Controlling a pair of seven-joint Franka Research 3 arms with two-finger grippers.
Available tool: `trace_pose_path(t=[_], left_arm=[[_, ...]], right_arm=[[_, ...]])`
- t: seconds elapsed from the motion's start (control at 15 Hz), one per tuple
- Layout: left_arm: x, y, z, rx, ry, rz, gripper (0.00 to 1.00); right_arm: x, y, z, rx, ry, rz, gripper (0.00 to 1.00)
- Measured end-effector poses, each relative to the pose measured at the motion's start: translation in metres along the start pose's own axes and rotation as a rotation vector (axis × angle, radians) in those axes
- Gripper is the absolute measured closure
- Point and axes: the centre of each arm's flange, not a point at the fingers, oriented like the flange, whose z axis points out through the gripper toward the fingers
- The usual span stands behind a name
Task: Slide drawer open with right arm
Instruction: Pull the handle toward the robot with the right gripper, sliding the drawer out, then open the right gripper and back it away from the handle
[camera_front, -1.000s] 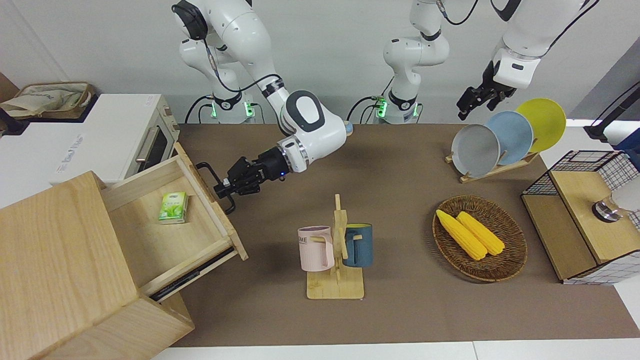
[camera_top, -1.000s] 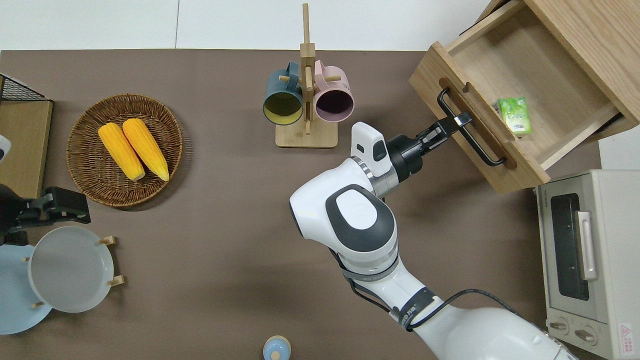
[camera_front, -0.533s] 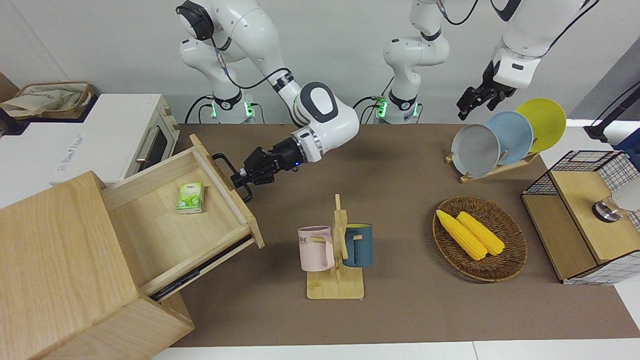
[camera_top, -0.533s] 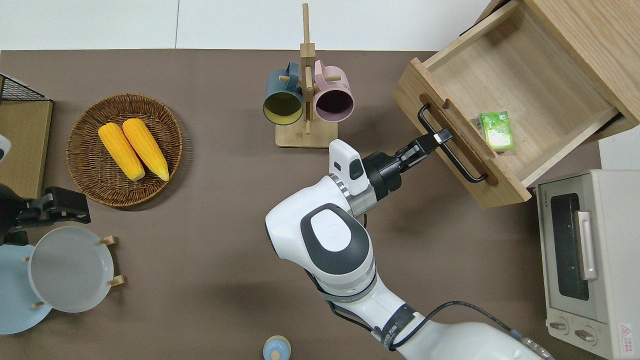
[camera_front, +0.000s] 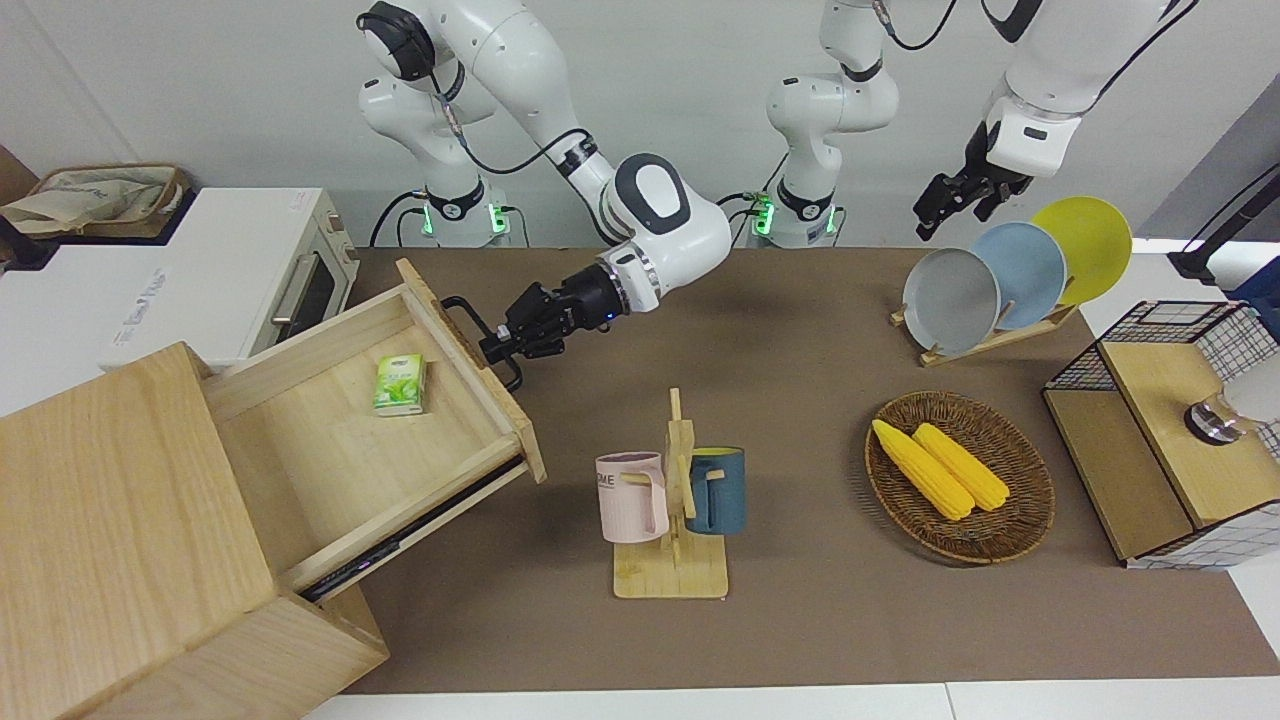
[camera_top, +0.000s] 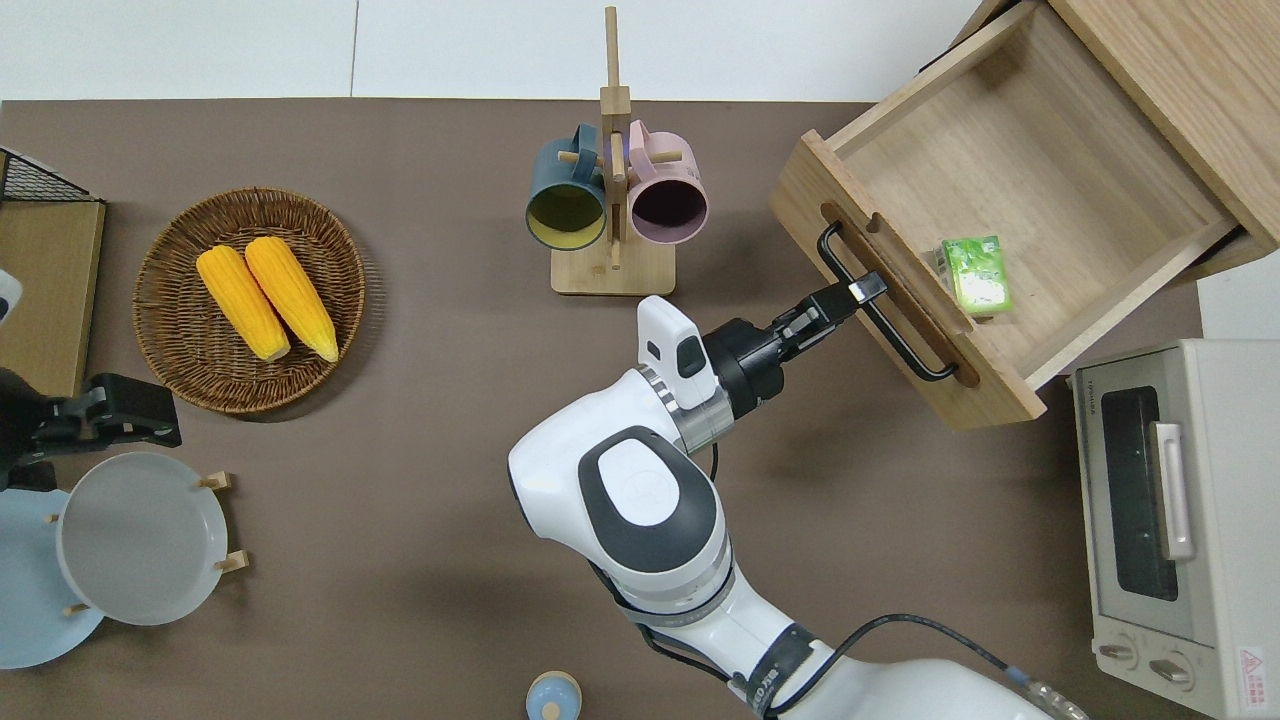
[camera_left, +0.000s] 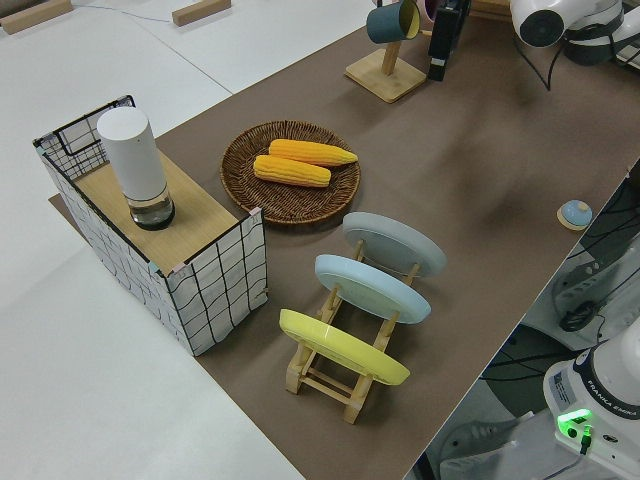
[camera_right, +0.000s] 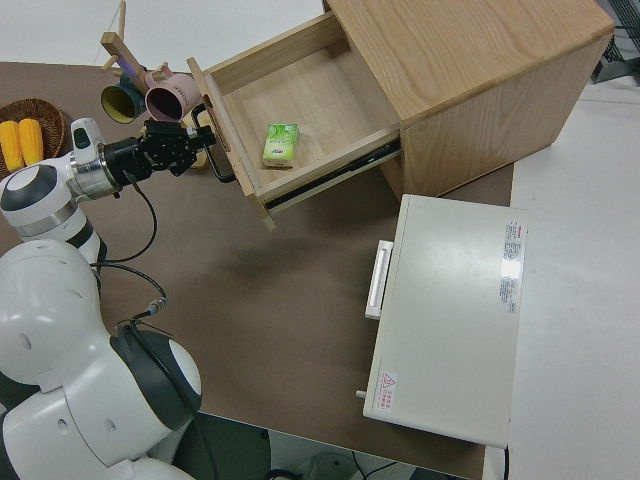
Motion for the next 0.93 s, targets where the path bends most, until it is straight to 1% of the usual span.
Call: trace_pose_path(t=[0.4, 0.53, 0.6, 0.73, 0.93], left_arm=[[0.0, 0.0, 0.0, 0.0, 0.0, 0.0, 0.0], [0.0, 0.0, 0.0, 0.0, 0.0, 0.0, 0.0], [0.0, 0.0, 0.0, 0.0, 0.0, 0.0, 0.0], [0.0, 0.0, 0.0, 0.0, 0.0, 0.0, 0.0], [0.0, 0.0, 0.0, 0.0, 0.0, 0.0, 0.0]], right_arm=[[0.0, 0.0, -0.001, -0.002, -0.001, -0.002, 0.82], [-0.001, 0.0, -0.002, -0.002, -0.002, -0.023, 0.81], [-0.001, 0.0, -0.002, -0.005, -0.006, -0.032, 0.75], [-0.002, 0.006, -0.004, -0.013, -0.019, -0.039, 0.59], [-0.003, 0.014, -0.006, -0.024, -0.032, -0.039, 0.29]])
